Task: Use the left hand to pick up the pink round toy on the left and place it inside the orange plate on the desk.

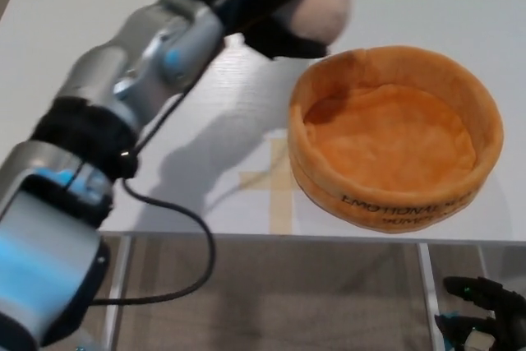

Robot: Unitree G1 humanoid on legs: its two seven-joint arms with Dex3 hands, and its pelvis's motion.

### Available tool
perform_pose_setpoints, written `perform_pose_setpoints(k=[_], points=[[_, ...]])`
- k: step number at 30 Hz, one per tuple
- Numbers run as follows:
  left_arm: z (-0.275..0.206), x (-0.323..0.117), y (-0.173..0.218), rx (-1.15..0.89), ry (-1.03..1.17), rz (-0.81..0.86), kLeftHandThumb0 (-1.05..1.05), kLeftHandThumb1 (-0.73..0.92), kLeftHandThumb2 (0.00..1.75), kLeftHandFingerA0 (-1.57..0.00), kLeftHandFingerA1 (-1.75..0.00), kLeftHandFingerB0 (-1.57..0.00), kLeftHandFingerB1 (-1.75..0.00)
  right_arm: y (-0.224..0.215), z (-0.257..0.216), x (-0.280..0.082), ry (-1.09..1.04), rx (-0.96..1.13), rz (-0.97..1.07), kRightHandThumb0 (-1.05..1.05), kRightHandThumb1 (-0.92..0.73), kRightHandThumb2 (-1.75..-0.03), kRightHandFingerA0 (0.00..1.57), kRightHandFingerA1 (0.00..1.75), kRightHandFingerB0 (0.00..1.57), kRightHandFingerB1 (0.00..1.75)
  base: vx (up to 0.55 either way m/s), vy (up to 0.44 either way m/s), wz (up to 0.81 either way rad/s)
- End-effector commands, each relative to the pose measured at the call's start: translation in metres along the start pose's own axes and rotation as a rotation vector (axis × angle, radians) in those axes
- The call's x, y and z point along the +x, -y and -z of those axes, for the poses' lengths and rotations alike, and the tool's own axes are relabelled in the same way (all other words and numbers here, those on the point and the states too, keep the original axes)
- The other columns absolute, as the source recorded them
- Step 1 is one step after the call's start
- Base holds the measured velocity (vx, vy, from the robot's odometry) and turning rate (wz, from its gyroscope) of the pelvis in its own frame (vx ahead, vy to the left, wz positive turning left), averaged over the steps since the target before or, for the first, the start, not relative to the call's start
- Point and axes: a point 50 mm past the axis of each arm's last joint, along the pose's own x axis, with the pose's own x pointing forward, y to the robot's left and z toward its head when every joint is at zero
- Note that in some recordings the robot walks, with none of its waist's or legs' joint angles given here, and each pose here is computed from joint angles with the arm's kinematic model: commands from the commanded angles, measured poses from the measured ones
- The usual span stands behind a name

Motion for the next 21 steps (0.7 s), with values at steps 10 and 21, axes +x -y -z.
perform_pose_setpoints(k=[10,21], points=[[-0.057,0.032,0.029,0.025,0.147,0.018,-0.26,0.64,0.59,-0.88,-1.40,-0.90,-0.69,-0.002,0.005,0.000,-0.043,-0.024,-0.025,-0.29,-0.60,-0.58,0.51,0.42,0.43,0.38,0.00,0.000,0.00],[-0.048,0.027,0.066,0.081,-0.009,0.416,-0.83,0.45,0.88,0.00,0.00,0.00,-0.07,-0.003,0.002,0.001,-0.039,-0.027,-0.024,-0.29,-0.61,-0.58,0.48,0.41,0.43,0.38,0.00,0.000,0.00]])
